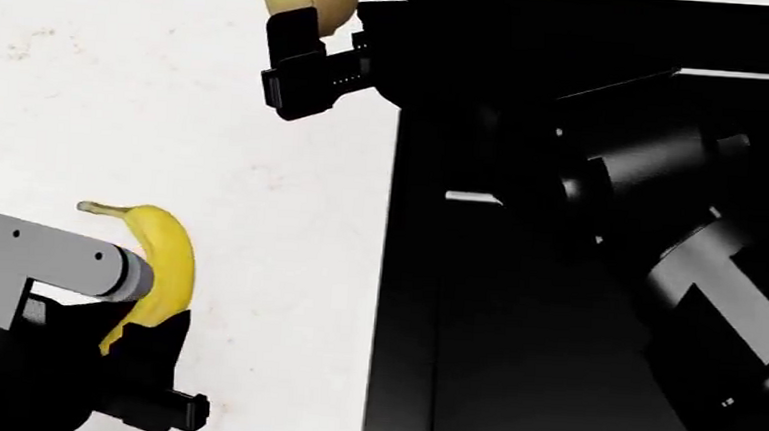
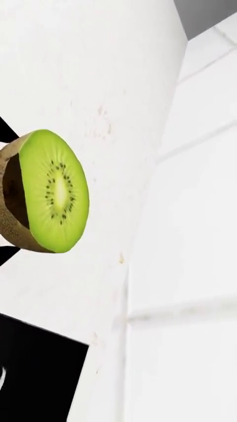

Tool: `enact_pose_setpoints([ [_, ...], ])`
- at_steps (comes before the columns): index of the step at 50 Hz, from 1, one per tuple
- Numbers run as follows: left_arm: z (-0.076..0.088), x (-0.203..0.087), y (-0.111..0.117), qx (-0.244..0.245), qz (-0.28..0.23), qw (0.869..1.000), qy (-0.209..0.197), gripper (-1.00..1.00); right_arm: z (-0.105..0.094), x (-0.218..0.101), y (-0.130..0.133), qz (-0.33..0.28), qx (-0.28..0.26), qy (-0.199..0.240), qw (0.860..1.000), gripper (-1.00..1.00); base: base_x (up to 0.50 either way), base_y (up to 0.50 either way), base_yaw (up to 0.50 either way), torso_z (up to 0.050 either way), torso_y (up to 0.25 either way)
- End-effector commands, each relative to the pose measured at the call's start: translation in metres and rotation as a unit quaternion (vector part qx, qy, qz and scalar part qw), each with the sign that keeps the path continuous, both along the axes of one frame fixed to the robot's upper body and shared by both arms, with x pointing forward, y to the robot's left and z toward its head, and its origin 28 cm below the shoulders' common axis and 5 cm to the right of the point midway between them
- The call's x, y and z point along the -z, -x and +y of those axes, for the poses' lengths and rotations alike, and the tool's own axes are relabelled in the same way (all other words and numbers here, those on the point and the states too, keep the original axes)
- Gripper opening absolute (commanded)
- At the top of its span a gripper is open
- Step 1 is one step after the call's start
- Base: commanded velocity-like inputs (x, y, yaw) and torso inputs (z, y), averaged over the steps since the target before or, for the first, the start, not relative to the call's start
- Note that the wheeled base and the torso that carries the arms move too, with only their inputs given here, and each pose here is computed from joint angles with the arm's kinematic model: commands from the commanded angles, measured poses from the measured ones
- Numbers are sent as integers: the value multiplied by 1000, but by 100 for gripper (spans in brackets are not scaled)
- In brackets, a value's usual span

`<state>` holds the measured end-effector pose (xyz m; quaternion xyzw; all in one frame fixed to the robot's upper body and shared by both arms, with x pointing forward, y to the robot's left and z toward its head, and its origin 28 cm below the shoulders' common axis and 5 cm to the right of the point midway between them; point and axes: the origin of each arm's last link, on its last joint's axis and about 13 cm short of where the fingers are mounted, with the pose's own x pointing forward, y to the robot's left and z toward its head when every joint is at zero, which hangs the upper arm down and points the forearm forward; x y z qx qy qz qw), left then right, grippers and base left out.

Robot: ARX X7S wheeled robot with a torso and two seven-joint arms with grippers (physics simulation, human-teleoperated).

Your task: There is a mixed pile of frozen fruits and vegetables on the counter. Locate all the frozen vegetables and place the items in a bowl on the counter. Take all the frozen fruits and defrost them in a running sink.

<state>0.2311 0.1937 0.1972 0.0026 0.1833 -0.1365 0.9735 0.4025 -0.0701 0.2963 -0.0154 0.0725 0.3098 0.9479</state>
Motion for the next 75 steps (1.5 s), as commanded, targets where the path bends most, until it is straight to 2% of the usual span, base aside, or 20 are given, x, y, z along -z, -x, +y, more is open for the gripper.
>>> enact_pose_setpoints([
  [1,9,-22,-1,8,-25,999,24,-100,-9,6,11,-10,18,2,1000,-100,0,0,0,0,0],
  [5,16,-40,-6,-5,-54,998,37,-100,-13,9,18,-14,24,0,1000,-100,0,0,0,0,0],
  [8,28,-58,-11,-26,-77,996,46,-100,-18,12,31,-11,27,5,1000,-100,0,0,0,0,0],
  [14,43,-72,-12,-43,-91,994,46,-100,-29,17,48,-16,41,3,999,-100,0,0,0,0,0],
  [16,49,-81,-13,-45,-96,993,59,-100,-31,19,55,-39,46,-5,998,-100,0,0,0,0,0],
  [17,51,-84,-12,-40,-96,993,60,-100,-31,21,57,-46,49,13,998,-100,0,0,0,0,0],
  [19,52,-88,-11,-40,-101,992,59,-100,-30,27,63,-49,45,1,998,-100,0,0,0,0,0],
  [22,50,-78,-9,-34,-95,993,55,-100,-27,40,74,-64,44,3,997,-100,0,0,0,0,0],
  [23,50,-75,-8,-32,-92,994,56,-100,-27,46,79,-86,48,8,995,-100,0,0,0,0,0],
  [24,49,-72,-9,-32,-94,993,56,-100,-26,54,83,-80,48,23,995,-100,0,0,0,0,0],
  [31,52,-72,-8,-36,-110,991,60,-100,-31,59,108,-90,64,9,994,-100,0,0,0,0,0],
  [33,54,-69,-5,-26,-109,992,56,-100,-33,58,113,-90,78,-11,993,-100,0,0,0,0,0],
  [34,52,-68,-5,-26,-107,992,58,-100,-31,59,114,-85,72,-1,994,-100,0,0,0,0,0],
  [41,57,-68,-3,-25,-105,992,58,-100,-33,62,119,-77,74,-15,994,-100,-220,-1,0,0,0],
  [57,50,-65,1,-18,-104,993,54,-100,-45,70,132,-79,100,-19,992,-100,-278,-5,0,0,0],
  [75,52,-64,1,-19,-102,993,60,-100,-48,71,138,-73,111,-17,991,-100,1,-331,0,0,0],
])
